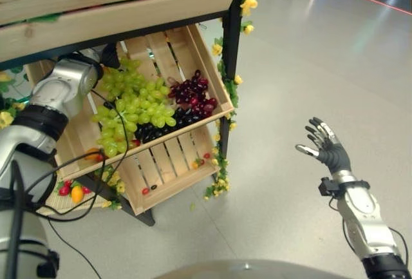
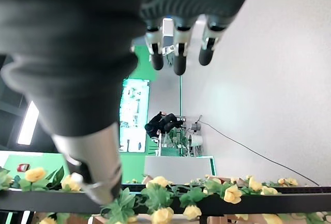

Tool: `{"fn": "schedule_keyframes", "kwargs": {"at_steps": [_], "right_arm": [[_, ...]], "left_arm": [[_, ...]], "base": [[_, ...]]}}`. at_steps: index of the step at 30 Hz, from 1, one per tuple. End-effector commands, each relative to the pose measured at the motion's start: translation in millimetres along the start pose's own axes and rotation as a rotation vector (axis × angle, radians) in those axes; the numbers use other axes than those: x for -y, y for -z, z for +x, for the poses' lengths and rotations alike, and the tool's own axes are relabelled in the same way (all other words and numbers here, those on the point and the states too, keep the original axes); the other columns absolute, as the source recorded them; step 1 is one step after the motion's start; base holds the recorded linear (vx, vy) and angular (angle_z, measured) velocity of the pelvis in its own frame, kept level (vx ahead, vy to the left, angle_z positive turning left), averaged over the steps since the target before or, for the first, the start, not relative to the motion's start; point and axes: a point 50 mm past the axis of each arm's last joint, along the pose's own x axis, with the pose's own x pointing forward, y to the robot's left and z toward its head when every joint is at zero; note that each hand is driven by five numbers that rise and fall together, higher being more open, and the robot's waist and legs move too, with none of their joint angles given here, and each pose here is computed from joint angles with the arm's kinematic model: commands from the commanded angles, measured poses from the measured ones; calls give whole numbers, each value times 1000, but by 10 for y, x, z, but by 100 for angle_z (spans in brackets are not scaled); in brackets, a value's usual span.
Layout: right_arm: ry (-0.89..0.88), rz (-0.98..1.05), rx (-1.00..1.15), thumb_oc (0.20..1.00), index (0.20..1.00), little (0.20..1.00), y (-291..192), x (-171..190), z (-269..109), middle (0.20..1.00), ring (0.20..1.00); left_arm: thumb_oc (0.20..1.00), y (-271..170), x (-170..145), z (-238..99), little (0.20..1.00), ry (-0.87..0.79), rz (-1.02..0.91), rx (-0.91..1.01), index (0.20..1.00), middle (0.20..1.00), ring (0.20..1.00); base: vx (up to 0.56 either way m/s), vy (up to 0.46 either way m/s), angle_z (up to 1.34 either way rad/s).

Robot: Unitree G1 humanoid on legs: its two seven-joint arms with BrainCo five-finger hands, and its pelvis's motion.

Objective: Pick up the fruits from the basket on one side to the basket on the other side

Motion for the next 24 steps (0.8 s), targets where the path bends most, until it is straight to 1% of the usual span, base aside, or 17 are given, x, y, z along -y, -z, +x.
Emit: {"fn": "schedule_keyframes", "kwargs": {"at_steps": [1, 3, 5, 6, 9, 10, 12, 15, 16, 17, 18, 19, 20, 21, 22, 23, 24], "right_arm": [[48, -64, 148, 1000, 1000, 1000, -307, 148, -4, 1000, 1000], [55, -68, 138, 1000, 1000, 1000, -293, 159, -13, 1000, 1000], [58, -71, 132, 1000, 1000, 1000, -283, 157, -6, 1000, 1000], [62, -64, 136, 1000, 1000, 1000, -285, 148, 3, 1000, 1000], [46, -69, 146, 1000, 1000, 1000, -306, 116, 22, 1000, 1000], [69, -48, 157, 1000, 1000, 1000, -315, 149, 8, 1000, 1000], [81, -45, 165, 1000, 1000, 1000, -320, 161, 3, 1000, 1000], [93, -39, 167, 1000, 1000, 1000, -318, 171, -8, 1000, 1000], [120, -24, 170, 1000, 1000, 1000, -307, 199, -18, 1000, 1000], [117, -26, 169, 1000, 1000, 1000, -307, 197, -17, 1000, 1000], [125, -19, 174, 1000, 1000, 1000, -309, 194, -13, 1000, 1000], [123, -21, 174, 1000, 1000, 1000, -309, 194, -13, 1000, 1000], [137, -12, 176, 1000, 1000, 1000, -302, 195, -11, 1000, 1000], [137, -13, 176, 1000, 1000, 1000, -301, 197, -12, 1000, 1000], [158, -3, 181, 1000, 1000, 1000, -300, 214, -18, 1000, 1000], [157, -5, 181, 1000, 1000, 1000, -300, 216, -18, 1000, 1000], [163, 8, 186, 1000, 1000, 1000, -302, 211, -14, 1000, 1000]], "left_arm": [[1000, 203, -315, 4, 1000, -127, 16, -86, 1000, 1000, 1000], [1000, 203, -423, -32, 1000, -172, 12, -73, 1000, 1000, 1000], [1000, 220, -391, -91, 1000, -190, -43, -74, 1000, 1000, 1000], [1000, 249, -329, -155, 1000, -218, -116, -83, 1000, 1000, 1000], [1000, 252, -249, -300, 1000, -275, -131, -72, 1000, 1000, 1000], [1000, 191, -146, -486, 1000, -307, -200, -28, 1000, 1000, 1000], [1000, 154, -6, -688, 1000, -319, -259, -9, 1000, 1000, 1000], [1000, 89, 155, -905, 1000, -313, -338, 8, 1000, 1000, 1000], [1000, -28, 274, -1068, 1000, -296, -466, 39, 1000, 1000, 1000], [1000, -21, 277, -1089, 1000, -294, -469, 36, 1000, 1000, 1000], [1000, -113, 362, -1183, 1000, -287, -586, 47, 1000, 1000, 1000], [1000, -110, 364, -1194, 1000, -285, -589, 46, 1000, 1000, 1000], [1000, -249, 428, -1265, 1000, -286, -745, 65, 1000, 1000, 1000], [1000, -249, 428, -1272, 1000, -285, -748, 64, 1000, 1000, 1000], [1000, -318, 504, -1370, 1000, -271, -904, 56, 1000, 1000, 1000], [1000, -316, 503, -1377, 1000, -269, -907, 55, 1000, 1000, 1000], [1000, -365, 526, -1416, 1000, -284, -1035, 48, 1000, 1000, 1000]], "base": [[0, 0, 0], [0, 0, 0], [0, 0, 0], [0, 0, 0], [-31, -20, -1], [0, 0, 0], [-11, -11, -2], [-20, -7, 0], [-52, -11, 7], [-90, -19, 15], [-50, -11, 20], [-93, -20, 27], [-45, -11, 22], [-78, -20, 40], [-35, -10, 43], [-53, -13, 44], [-53, -14, 23]]}}
